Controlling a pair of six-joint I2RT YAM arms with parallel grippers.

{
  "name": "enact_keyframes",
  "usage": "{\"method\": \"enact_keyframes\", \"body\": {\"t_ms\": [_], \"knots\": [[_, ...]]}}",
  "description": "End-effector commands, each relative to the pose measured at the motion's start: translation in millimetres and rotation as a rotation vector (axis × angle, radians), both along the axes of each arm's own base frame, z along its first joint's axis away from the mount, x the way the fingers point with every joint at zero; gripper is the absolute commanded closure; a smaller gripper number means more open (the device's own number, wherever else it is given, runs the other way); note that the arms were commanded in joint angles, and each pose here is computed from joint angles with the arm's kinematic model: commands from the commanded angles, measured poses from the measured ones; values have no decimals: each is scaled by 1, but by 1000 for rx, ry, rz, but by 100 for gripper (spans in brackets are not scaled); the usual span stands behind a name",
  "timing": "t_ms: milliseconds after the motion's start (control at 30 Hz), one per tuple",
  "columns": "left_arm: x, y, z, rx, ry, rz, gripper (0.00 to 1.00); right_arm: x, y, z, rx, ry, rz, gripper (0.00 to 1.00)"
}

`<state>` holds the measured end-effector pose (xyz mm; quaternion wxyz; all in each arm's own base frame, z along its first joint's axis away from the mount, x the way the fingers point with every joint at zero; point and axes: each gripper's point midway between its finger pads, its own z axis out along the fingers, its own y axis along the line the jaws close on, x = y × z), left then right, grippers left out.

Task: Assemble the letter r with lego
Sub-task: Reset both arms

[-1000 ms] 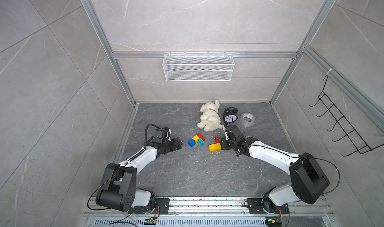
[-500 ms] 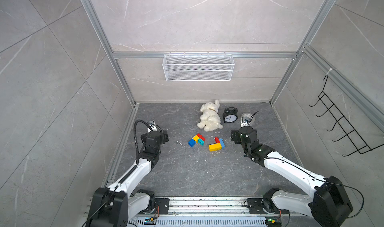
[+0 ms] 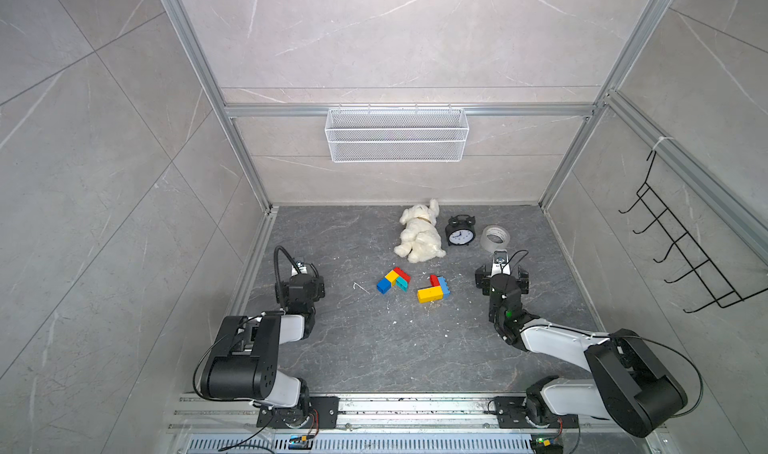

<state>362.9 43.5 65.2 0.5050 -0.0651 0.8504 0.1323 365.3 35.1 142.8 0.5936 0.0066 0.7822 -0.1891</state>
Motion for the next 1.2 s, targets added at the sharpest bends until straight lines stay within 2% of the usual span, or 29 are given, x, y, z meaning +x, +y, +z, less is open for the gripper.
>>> {"method": "enact_keyframes", "body": {"t_ms": [0, 33, 67, 200, 300, 467, 600, 667, 700, 833, 1167], "knots": [[20, -9, 27, -59, -165, -72, 0, 5, 5, -14, -4, -7, 44, 1], [18, -10, 23, -83, -122, -70, 0, 4, 2, -17, -5, -55, 37, 1], [19, -8, 23, -88, -134, -69, 0, 3, -1, -9, -16, -128, 23, 1], [20, -5, 23, -91, -139, -64, 0, -4, -4, -14, 60, -129, 76, 1], [19, -6, 23, -91, -137, -65, 0, -2, -6, -17, 73, -105, 80, 1], [19, -6, 23, -95, -131, -67, 0, -7, -7, -16, 105, -143, 120, 1], [19, -6, 23, -95, -133, -65, 0, 8, -6, -30, 150, -104, 181, 1], [19, -6, 23, -94, -132, -65, 0, 13, -6, -42, 182, 7, 179, 1], [19, -6, 23, -94, -132, -64, 0, 17, -9, -45, 203, 22, 183, 1], [19, -6, 23, -94, -132, -65, 0, 22, -20, -46, 244, 24, 164, 1], [19, -6, 23, -95, -132, -67, 0, 21, -22, -45, 240, 20, 156, 1]]}}
